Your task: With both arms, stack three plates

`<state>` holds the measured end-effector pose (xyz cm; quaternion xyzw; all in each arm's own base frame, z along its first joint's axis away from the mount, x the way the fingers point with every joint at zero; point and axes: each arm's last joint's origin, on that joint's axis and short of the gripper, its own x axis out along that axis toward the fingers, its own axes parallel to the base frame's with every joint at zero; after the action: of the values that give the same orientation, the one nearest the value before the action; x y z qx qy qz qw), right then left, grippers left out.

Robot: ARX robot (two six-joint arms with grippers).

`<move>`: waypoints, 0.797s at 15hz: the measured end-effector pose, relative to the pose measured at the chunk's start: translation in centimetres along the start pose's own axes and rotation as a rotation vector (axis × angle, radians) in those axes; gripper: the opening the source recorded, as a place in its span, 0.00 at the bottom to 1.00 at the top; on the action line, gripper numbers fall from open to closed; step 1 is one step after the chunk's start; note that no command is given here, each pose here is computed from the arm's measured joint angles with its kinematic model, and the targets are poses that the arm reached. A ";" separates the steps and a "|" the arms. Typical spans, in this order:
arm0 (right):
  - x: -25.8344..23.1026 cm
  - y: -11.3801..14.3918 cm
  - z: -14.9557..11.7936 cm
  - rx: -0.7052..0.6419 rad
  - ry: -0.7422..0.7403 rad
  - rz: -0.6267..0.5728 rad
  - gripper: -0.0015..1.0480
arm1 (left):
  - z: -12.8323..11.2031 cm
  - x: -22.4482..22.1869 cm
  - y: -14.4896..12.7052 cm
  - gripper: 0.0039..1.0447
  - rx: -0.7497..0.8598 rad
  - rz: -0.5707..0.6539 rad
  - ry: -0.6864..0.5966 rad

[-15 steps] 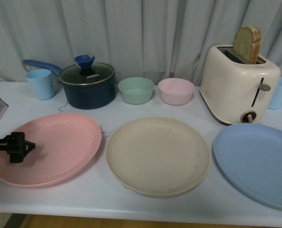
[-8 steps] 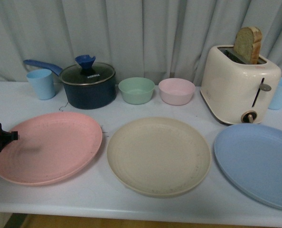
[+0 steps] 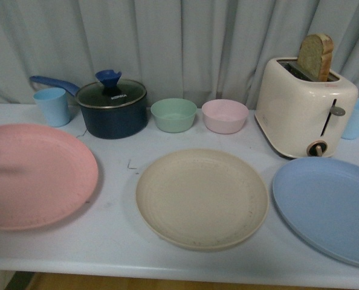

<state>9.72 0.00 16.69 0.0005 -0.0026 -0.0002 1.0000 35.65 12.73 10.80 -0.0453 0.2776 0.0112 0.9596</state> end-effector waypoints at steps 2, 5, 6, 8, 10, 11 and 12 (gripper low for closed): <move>0.0 0.0 0.0 0.000 0.000 0.000 0.94 | 1.2 -2.6 -0.1 0.02 -0.038 -0.016 -0.051; 0.0 0.0 0.0 0.000 0.000 0.000 0.94 | 0.8 -4.9 -6.9 0.02 -0.051 -0.199 -0.083; 0.0 0.0 0.0 0.000 0.000 0.000 0.94 | 0.6 -5.3 -9.8 0.02 -0.035 -0.269 -0.091; 0.0 0.0 0.0 0.000 0.000 0.000 0.94 | 0.5 -4.8 -13.8 0.02 -0.025 -0.330 -0.110; 0.0 0.0 0.0 0.000 0.000 0.000 0.94 | -0.1 -2.8 -16.5 0.02 -0.053 -0.339 -0.087; 0.0 0.0 0.0 0.000 0.000 0.000 0.94 | -0.5 -1.8 -17.5 0.02 -0.062 -0.344 -0.069; 0.0 0.0 0.0 0.000 0.000 0.000 0.94 | -0.8 -0.5 -18.4 0.02 -0.070 -0.339 -0.050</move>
<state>9.72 0.00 16.69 0.0005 -0.0026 -0.0002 1.0000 35.60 -5.68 11.88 -0.1245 0.2414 -0.1403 0.9521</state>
